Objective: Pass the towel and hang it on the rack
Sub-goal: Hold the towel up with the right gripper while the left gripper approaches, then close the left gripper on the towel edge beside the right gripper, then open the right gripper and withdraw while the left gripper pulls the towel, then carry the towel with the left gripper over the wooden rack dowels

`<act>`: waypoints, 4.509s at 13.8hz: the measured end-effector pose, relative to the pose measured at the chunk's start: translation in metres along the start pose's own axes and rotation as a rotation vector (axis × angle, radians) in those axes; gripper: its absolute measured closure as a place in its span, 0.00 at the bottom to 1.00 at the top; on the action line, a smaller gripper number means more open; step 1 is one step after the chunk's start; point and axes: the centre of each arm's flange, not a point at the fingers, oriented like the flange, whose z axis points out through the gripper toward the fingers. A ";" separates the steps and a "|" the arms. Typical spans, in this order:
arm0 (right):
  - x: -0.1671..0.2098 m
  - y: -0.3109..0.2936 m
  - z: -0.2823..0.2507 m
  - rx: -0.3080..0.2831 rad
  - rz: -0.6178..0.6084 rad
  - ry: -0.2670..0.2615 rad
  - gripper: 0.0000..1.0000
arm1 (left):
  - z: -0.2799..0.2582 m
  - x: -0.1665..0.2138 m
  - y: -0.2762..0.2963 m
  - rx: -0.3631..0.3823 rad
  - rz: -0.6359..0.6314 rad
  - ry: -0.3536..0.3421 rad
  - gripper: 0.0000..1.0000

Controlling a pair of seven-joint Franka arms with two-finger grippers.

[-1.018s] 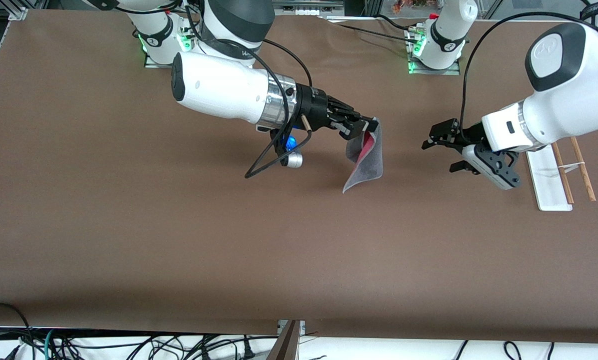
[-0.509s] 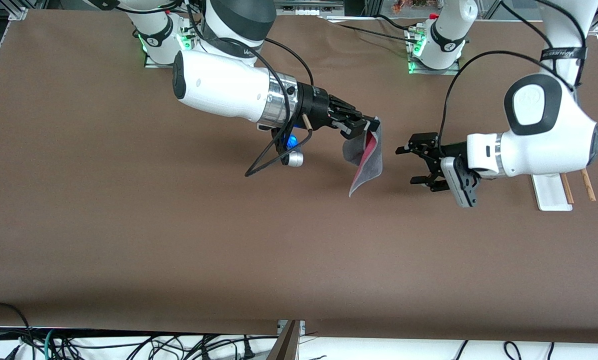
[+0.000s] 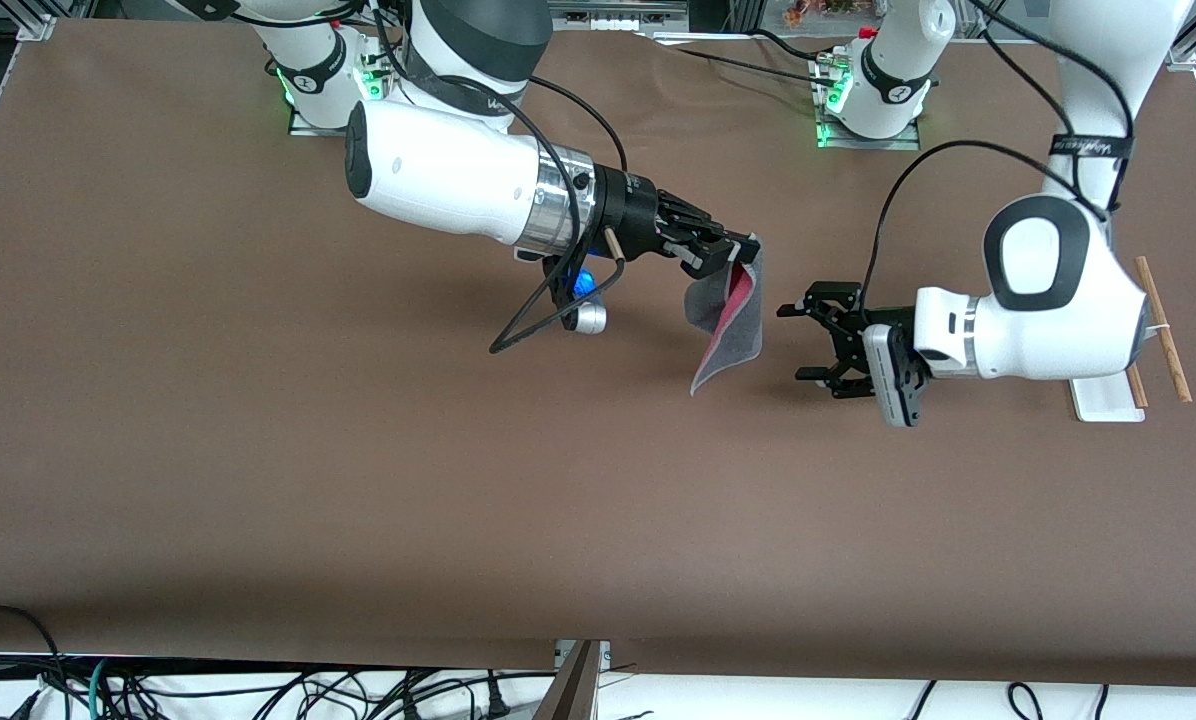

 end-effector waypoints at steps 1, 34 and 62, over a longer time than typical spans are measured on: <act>0.000 0.000 0.000 0.000 0.000 0.000 0.98 | 0.006 -0.008 -0.010 -0.021 0.027 0.013 0.00; 0.059 -0.019 -0.067 -0.050 -0.048 0.086 0.00 | 0.065 -0.047 -0.046 -0.319 0.418 0.341 0.98; 0.144 0.095 -0.368 -1.033 -0.833 0.444 0.00 | -0.416 -0.271 -0.072 0.377 -0.097 -0.643 0.98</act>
